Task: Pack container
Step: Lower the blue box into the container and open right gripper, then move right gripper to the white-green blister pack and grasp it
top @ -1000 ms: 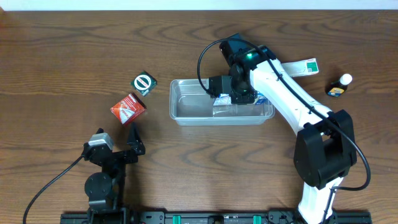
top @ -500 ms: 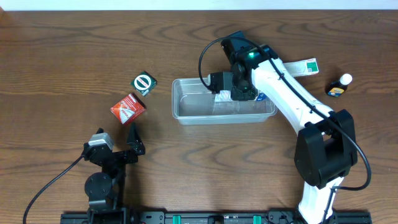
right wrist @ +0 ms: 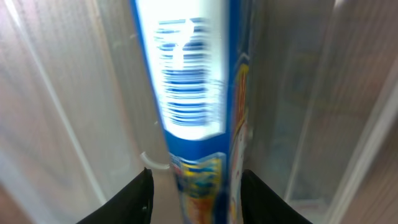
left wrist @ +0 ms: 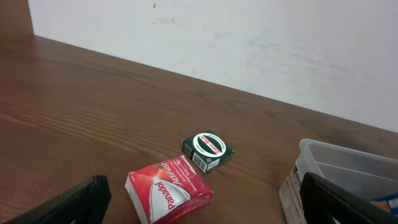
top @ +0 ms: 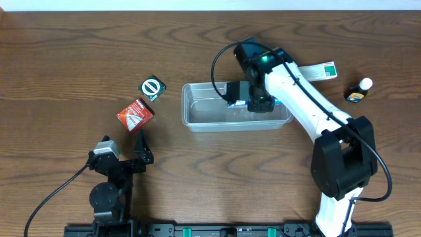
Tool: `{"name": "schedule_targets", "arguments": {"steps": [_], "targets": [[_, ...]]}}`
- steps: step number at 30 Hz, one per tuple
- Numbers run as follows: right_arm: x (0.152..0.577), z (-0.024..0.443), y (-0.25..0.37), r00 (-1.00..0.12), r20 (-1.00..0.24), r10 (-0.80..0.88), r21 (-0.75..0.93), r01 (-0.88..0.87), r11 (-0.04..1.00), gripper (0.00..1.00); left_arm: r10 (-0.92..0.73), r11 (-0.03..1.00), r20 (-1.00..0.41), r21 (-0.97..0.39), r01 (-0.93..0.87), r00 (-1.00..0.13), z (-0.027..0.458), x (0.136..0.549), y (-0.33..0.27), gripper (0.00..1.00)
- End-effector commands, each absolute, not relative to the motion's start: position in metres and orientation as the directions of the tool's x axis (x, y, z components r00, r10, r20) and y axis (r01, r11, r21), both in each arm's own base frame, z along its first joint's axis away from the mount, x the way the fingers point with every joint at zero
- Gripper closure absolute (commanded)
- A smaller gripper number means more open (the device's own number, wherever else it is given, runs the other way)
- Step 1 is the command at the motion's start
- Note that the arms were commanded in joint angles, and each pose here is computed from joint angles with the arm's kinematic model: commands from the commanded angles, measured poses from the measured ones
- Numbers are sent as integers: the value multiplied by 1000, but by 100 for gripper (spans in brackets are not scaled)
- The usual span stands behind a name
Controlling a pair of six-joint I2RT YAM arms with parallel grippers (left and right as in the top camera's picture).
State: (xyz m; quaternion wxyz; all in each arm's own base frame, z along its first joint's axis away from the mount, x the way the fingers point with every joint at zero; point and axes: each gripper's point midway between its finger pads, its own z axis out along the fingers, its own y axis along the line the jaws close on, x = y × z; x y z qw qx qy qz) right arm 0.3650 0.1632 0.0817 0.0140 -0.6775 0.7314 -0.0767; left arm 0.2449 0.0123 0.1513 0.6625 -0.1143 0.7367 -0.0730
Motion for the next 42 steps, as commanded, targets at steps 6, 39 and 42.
{"name": "schedule_targets", "arguments": {"steps": [6, 39, 42], "targets": [[363, 119, 164, -161, 218, -963, -318, -944, 86, 53, -266, 963, -953, -257, -78, -146, 135, 244, 11, 2], [443, 236, 52, -779, -624, 56, -62, 120, 991, 2, -266, 963, -953, -257, -78, -146, 135, 244, 11, 2], [449, 231, 29, -757, -632, 168, -38, 247, 968, 1, -266, 963, -953, -257, -78, -146, 135, 244, 11, 2]]}}
